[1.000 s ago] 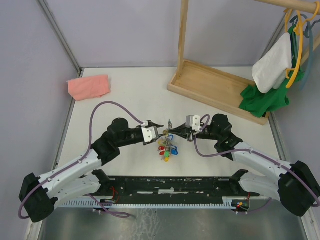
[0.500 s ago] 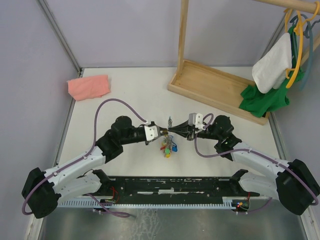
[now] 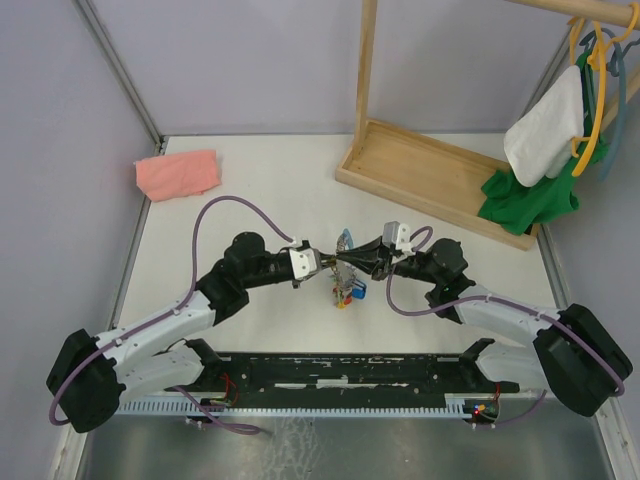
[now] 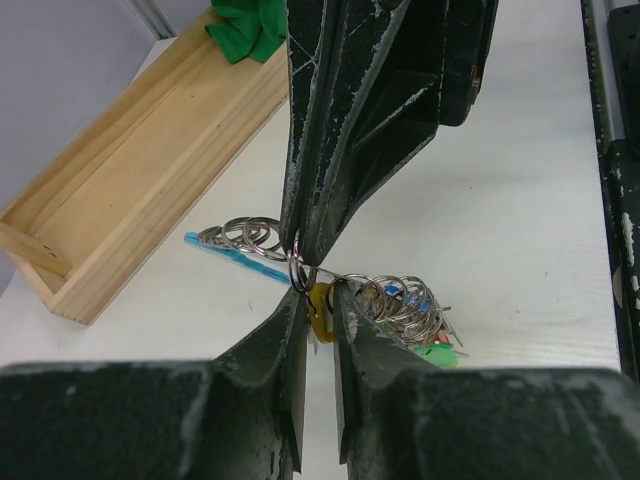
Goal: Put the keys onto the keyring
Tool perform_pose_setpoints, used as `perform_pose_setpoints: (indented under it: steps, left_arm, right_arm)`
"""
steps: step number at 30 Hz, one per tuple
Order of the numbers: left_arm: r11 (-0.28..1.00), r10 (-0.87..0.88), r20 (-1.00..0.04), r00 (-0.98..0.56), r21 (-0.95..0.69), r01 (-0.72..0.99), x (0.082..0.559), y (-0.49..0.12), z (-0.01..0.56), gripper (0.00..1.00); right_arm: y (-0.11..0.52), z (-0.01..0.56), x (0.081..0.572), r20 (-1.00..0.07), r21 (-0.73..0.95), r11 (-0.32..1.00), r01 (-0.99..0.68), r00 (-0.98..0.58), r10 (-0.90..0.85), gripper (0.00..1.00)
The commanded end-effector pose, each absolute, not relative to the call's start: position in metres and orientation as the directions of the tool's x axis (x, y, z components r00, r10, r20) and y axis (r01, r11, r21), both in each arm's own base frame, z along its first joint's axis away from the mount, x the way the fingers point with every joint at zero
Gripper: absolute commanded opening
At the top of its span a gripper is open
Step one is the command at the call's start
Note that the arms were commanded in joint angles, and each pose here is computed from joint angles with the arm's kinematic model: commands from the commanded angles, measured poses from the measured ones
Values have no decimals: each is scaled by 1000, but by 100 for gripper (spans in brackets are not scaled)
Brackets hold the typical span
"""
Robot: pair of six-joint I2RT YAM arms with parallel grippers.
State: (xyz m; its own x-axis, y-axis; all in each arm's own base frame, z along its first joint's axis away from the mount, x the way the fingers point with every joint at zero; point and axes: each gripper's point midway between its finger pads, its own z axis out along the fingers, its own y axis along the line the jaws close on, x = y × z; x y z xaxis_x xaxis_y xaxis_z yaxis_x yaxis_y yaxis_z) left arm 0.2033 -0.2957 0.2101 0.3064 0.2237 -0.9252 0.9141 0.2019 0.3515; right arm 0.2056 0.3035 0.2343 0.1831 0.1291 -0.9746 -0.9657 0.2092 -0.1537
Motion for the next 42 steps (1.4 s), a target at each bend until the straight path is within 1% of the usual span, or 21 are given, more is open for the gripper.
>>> perform_pose_setpoints:
  steps: [1,3,4,5,9,13,17,20,27,34,37,40,42]
  left_arm:
    - [239,184,-935,304,343,908,204,-297,219,14]
    - [240,192,-929,317,358,902,204,-294,222,6]
    - [238,198,-925,324,366,899,204,-294,223,3]
    - [235,209,-921,328,373,897,205,-293,223,3]
    - [220,231,-904,359,408,886,204,-290,224,3]
    - [191,242,-889,390,438,879,203,-292,228,3]
    - [164,230,-889,397,437,884,201,-297,230,3]
    - [167,232,-888,396,438,884,202,-298,232,3]
    - [160,233,-886,401,441,883,203,-300,235,3]
    - [150,233,-887,398,437,887,202,-302,234,3]
    - [142,229,-888,399,436,889,201,-303,236,3]
    - [138,231,-888,397,434,890,201,-304,236,3]
    - [133,233,-889,395,431,893,200,-304,235,3]
  right_arm:
    - [301,289,198,-913,-257,218,-942,310,266,1]
    - [301,278,198,-931,-250,208,-946,294,217,1]
    - [301,272,197,-941,-247,201,-948,285,185,1]
    - [300,266,196,-949,-245,191,-950,275,153,1]
    - [296,248,192,-967,-246,155,-957,253,26,1]
    - [292,238,189,-970,-243,124,-962,236,-64,5]
    - [295,235,189,-976,-207,99,-973,198,-95,10]
    - [298,234,188,-981,-168,85,-982,159,-107,15]
    - [302,231,193,-983,-104,98,-990,88,-159,21]
    - [303,220,188,-971,-83,69,-994,65,-228,26]
    - [305,219,187,-967,-90,61,-994,72,-244,25]
    - [307,218,188,-962,-95,56,-994,77,-261,22]
    - [308,217,190,-960,-96,59,-994,76,-270,18]
